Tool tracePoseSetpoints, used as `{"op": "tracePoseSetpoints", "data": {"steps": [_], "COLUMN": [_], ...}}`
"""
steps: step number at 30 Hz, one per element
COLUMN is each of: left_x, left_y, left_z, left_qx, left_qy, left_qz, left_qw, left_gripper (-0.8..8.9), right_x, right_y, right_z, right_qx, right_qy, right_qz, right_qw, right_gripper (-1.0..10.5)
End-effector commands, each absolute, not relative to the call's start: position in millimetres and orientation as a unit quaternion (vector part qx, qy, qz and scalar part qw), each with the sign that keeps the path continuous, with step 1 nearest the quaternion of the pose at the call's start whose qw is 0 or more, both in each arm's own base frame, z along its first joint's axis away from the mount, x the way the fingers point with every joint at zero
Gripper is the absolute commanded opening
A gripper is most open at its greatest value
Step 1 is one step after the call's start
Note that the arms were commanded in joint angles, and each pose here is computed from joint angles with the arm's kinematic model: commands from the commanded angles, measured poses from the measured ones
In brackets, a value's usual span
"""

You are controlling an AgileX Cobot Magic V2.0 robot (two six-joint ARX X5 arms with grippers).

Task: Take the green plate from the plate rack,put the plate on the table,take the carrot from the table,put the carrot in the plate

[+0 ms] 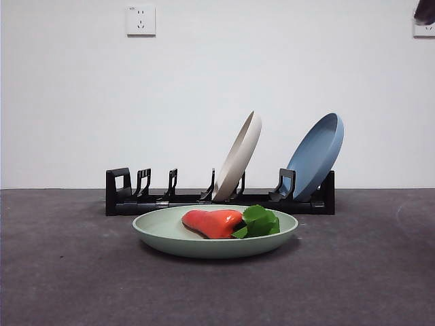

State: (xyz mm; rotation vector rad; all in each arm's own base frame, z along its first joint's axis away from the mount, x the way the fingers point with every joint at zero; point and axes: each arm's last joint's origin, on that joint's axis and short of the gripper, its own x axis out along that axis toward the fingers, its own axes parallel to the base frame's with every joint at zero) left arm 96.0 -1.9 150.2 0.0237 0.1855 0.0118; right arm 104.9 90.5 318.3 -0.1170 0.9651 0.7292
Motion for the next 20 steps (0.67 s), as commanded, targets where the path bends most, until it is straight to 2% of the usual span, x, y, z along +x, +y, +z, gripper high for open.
{"op": "tracePoseSetpoints", "data": {"steps": [1, 19, 20], "left_x": [96.5, 96.4, 96.4], "left_y": [-1.6, -1.6, -1.6], "left_z": [146.5, 146.5, 146.5], "left_qx": [0.005, 0.005, 0.005], "left_qy": [0.095, 0.094, 0.094], "left_qz": [0.008, 0.008, 0.008], "left_qw": [0.995, 0.995, 0.995], "left_gripper": [-0.03, -0.03, -0.03], "right_x": [104.6, 104.5, 104.4], "right_y": [90.5, 90.4, 89.1], "right_z": [318.8, 318.7, 320.1], "right_qx": [-0.058, -0.059, -0.074], "right_qy": [0.451, 0.451, 0.435], "right_qz": [0.345, 0.345, 0.35], "right_qw": [0.821, 0.821, 0.826], "right_gripper": [0.0, 0.0, 0.0]}}
